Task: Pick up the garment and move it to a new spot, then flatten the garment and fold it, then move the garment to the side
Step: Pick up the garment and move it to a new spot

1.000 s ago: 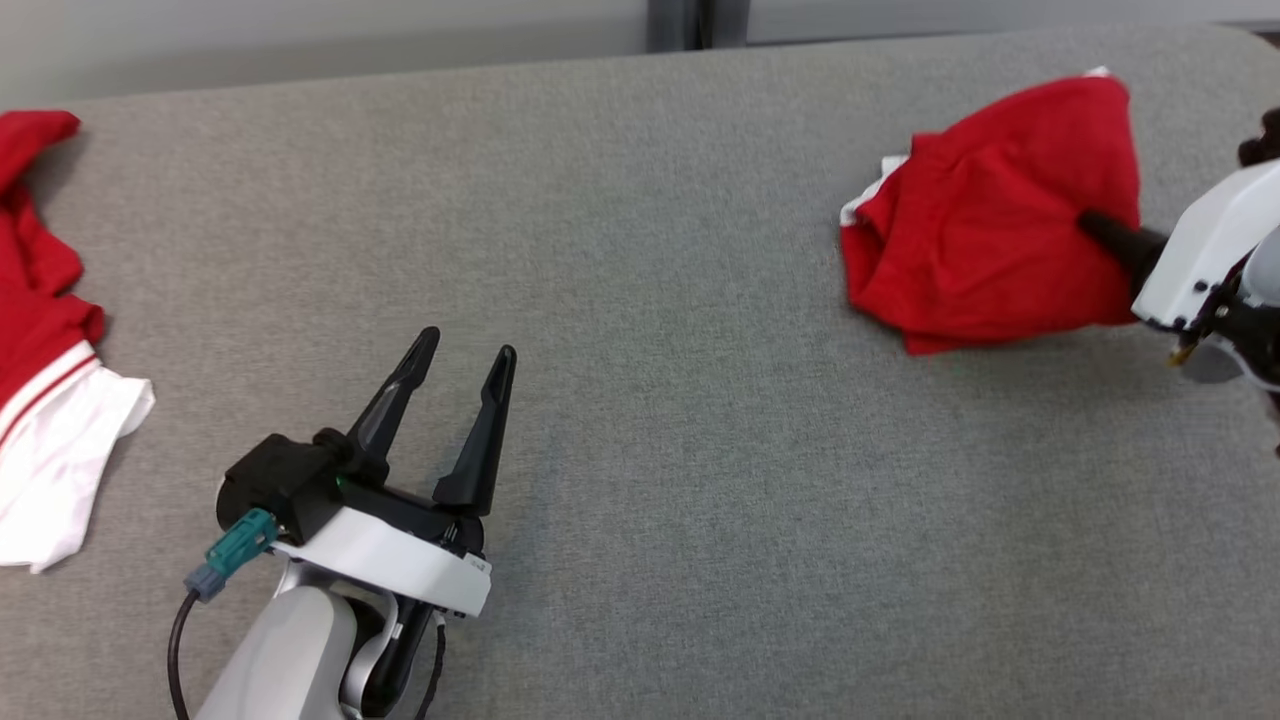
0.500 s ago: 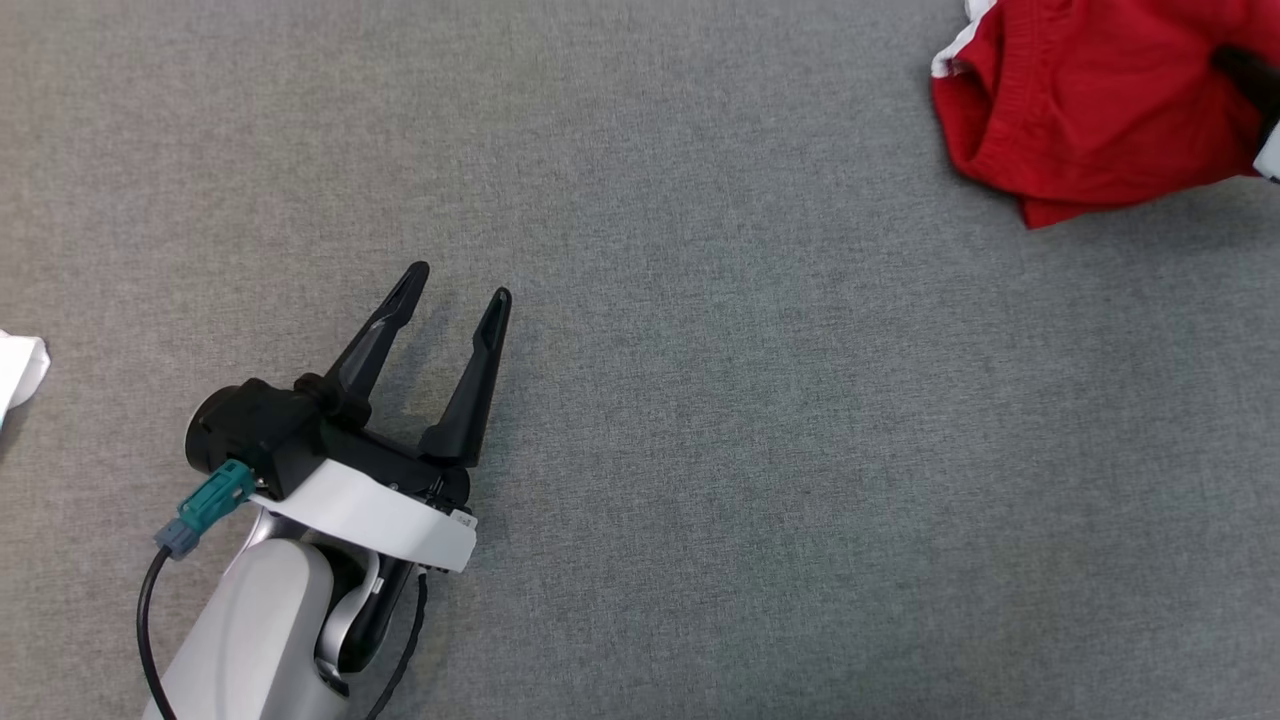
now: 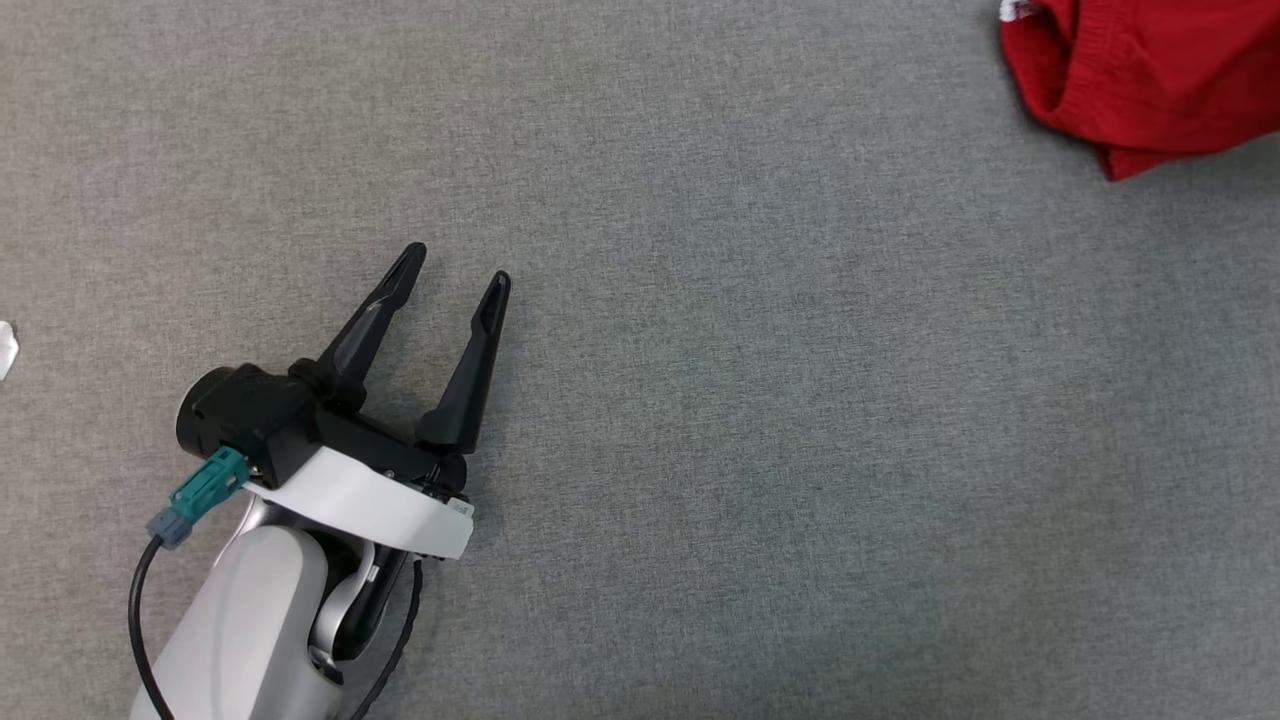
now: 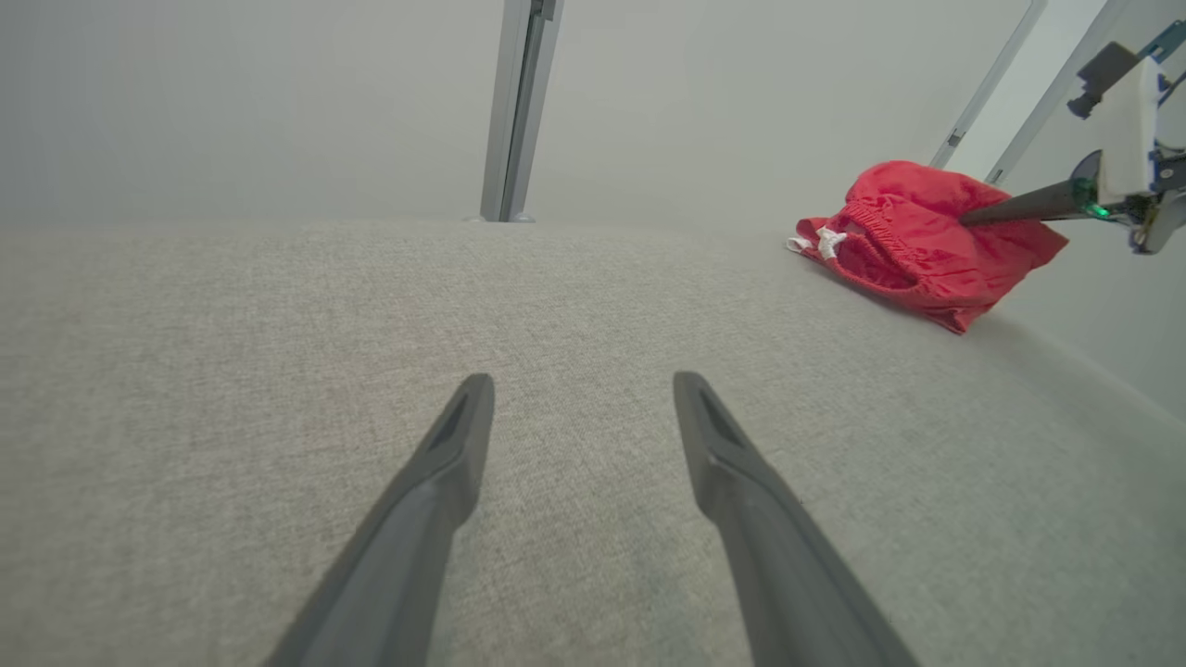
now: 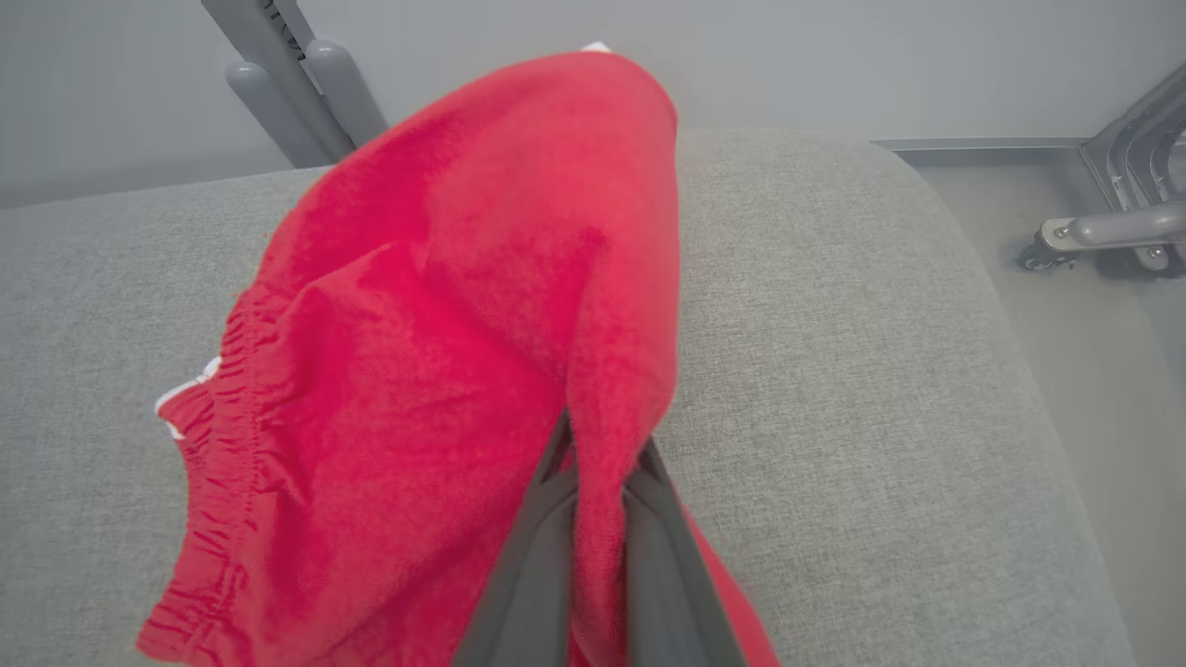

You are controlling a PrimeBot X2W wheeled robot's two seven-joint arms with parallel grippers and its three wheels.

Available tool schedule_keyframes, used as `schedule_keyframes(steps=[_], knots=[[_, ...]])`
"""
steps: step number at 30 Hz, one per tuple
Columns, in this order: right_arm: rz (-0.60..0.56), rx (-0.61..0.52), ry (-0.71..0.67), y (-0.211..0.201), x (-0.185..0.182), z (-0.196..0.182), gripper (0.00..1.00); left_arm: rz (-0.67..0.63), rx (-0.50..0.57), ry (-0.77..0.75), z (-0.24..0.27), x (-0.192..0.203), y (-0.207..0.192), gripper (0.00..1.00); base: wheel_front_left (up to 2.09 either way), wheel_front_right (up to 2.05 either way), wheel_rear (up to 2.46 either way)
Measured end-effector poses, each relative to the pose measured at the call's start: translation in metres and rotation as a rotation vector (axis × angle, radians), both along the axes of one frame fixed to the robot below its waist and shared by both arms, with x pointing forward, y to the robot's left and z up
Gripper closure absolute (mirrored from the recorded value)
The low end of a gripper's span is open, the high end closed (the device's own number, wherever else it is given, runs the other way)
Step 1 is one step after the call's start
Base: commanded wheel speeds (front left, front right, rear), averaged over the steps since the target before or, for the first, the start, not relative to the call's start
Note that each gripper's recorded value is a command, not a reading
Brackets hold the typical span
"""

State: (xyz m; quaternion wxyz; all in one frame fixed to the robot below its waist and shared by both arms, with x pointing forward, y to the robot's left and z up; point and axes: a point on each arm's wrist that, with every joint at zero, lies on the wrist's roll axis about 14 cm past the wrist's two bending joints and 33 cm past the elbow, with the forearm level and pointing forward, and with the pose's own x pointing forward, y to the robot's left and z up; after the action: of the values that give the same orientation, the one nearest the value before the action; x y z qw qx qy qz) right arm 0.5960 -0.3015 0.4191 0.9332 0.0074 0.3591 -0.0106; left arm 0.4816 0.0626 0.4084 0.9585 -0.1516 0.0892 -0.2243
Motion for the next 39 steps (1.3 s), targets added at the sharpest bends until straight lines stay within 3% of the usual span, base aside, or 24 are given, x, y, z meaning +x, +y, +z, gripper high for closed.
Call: schedule_keyframes(steps=[3,4,5,6,16,25,31,39], knots=[[-0.006,-0.035,-0.003,-0.005,0.002,0.002,0.97,0.005,0.003,0.003,-0.001,-0.001,0.002,0.0,0.0,0.0,0.0],[-0.009,-0.044,0.0,-0.006,0.001,0.001,0.71,0.006,0.003,0.003,0.0,-0.001,0.002,0.0,0.0,0.0,0.0],[-0.005,-0.062,0.001,-0.007,0.0,0.001,0.07,0.009,0.002,-0.001,0.001,-0.001,0.003,0.0,0.0,0.0,0.0],[-0.01,-0.071,0.001,-0.009,-0.001,0.002,0.0,0.011,0.002,-0.003,0.003,-0.001,0.003,0.0,0.0,0.0,0.0],[0.04,-0.183,-0.105,-0.008,-0.003,0.043,0.0,0.013,-0.01,-0.042,0.024,-0.009,0.0,0.0,0.0,0.0,0.0],[0.131,-0.237,-0.323,0.011,-0.019,0.125,0.0,0.033,-0.035,-0.106,0.062,-0.03,-0.002,0.0,0.0,0.0,0.0],[0.184,-0.201,-0.499,0.025,-0.04,0.176,0.0,0.083,-0.045,-0.159,0.087,-0.043,0.01,0.0,0.0,0.0,0.0],[0.224,-0.087,-0.662,0.039,-0.074,0.203,0.0,0.166,-0.043,-0.206,0.107,-0.057,0.035,0.0,0.0,0.0,0.0]])
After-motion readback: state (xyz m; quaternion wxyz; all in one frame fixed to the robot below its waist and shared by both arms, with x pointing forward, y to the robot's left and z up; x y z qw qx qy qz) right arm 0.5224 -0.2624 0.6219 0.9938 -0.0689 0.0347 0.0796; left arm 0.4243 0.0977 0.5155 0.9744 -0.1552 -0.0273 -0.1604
